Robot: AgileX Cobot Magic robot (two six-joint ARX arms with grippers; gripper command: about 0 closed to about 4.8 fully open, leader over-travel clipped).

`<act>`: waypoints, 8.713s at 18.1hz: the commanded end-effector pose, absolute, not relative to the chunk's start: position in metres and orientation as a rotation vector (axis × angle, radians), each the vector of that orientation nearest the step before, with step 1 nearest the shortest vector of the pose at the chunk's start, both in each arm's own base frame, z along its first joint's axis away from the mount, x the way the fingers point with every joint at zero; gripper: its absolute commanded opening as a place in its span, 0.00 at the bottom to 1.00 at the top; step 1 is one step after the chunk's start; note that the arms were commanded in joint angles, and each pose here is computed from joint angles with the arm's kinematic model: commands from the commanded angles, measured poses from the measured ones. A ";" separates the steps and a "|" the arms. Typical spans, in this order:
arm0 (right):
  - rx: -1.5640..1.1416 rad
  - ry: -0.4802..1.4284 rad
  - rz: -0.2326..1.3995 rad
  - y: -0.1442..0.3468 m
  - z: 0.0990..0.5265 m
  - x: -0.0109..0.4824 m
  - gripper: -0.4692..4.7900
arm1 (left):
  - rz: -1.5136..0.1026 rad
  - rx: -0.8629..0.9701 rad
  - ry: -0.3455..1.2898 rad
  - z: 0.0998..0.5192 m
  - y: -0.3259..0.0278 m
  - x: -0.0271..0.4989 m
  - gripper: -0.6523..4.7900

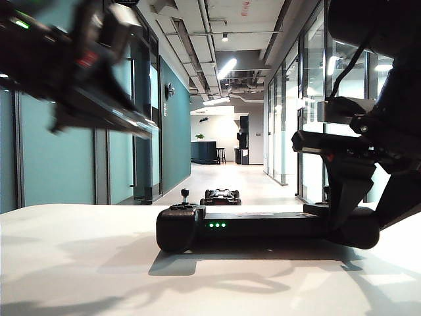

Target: Push the left joystick on the remote control sitting on the white table forward to make the robot dog walk in a straight line until it approaches the door.

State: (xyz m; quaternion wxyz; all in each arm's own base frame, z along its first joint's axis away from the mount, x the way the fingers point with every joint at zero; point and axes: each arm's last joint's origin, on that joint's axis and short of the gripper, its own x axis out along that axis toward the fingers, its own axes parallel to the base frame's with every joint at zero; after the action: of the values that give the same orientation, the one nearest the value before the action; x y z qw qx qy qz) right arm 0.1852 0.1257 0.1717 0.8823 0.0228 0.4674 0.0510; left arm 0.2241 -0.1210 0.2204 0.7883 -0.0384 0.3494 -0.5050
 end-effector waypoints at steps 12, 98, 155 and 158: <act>0.059 0.950 0.104 0.126 0.174 0.187 0.41 | -1.002 -0.007 0.777 0.172 -0.157 0.250 0.11; 0.066 0.959 0.120 0.127 0.174 0.186 0.41 | -0.946 -0.061 0.722 0.150 -0.171 0.267 0.11; 0.010 0.946 0.135 0.127 0.174 0.187 0.68 | -0.672 -0.040 0.548 0.293 -0.094 0.150 0.11; 0.016 0.948 0.145 0.126 0.176 0.186 0.68 | -0.669 -0.055 0.549 0.294 -0.091 0.146 0.11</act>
State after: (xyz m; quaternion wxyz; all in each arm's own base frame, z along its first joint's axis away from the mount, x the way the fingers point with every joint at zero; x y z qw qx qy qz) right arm 0.1856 0.1259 0.1724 0.8842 0.0033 0.4627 0.0640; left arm 0.1462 -0.0917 0.2938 0.9076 -0.0194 0.2623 -0.3272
